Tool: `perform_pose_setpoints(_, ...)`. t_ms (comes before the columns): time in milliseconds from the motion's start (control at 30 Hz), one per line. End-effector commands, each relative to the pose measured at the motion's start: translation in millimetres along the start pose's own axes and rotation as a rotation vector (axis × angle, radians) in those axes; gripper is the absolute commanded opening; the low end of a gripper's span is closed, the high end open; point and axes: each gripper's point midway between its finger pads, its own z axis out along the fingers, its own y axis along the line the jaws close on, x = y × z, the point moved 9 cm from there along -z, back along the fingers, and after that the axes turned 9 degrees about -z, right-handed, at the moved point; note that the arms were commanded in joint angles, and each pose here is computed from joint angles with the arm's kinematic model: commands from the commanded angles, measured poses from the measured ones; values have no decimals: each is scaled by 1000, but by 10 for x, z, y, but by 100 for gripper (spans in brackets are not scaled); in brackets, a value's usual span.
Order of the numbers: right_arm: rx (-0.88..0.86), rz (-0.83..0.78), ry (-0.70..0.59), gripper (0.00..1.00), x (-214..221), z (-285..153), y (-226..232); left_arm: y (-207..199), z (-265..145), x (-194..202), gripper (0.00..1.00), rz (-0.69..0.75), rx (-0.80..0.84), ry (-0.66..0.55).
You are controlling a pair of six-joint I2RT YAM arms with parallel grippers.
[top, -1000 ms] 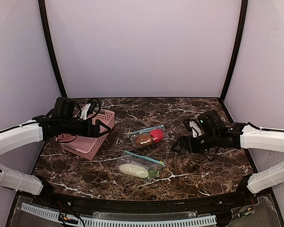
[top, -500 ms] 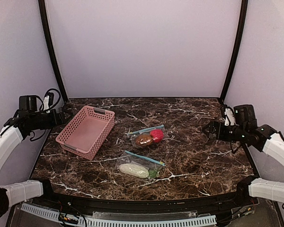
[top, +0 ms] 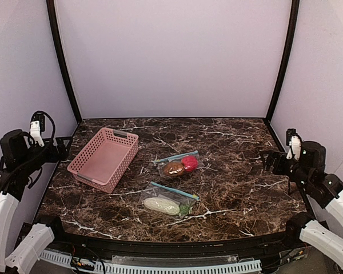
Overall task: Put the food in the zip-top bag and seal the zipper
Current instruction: Reset both arms
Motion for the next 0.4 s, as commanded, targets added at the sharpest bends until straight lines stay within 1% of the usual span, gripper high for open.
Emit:
perform_pose_setpoints(0, 43, -8, -82, 99, -87, -28, -41, 80, 33, 75, 99, 4, -61, 18)
perform_pose_setpoints(233, 36, -14, -70, 99, -78, -9, -33, 105, 68, 91, 99, 2, -82, 48)
perform_pose_setpoints(367, 38, -15, -73, 99, -82, -13, -34, 109, 64, 84, 99, 2, -90, 46)
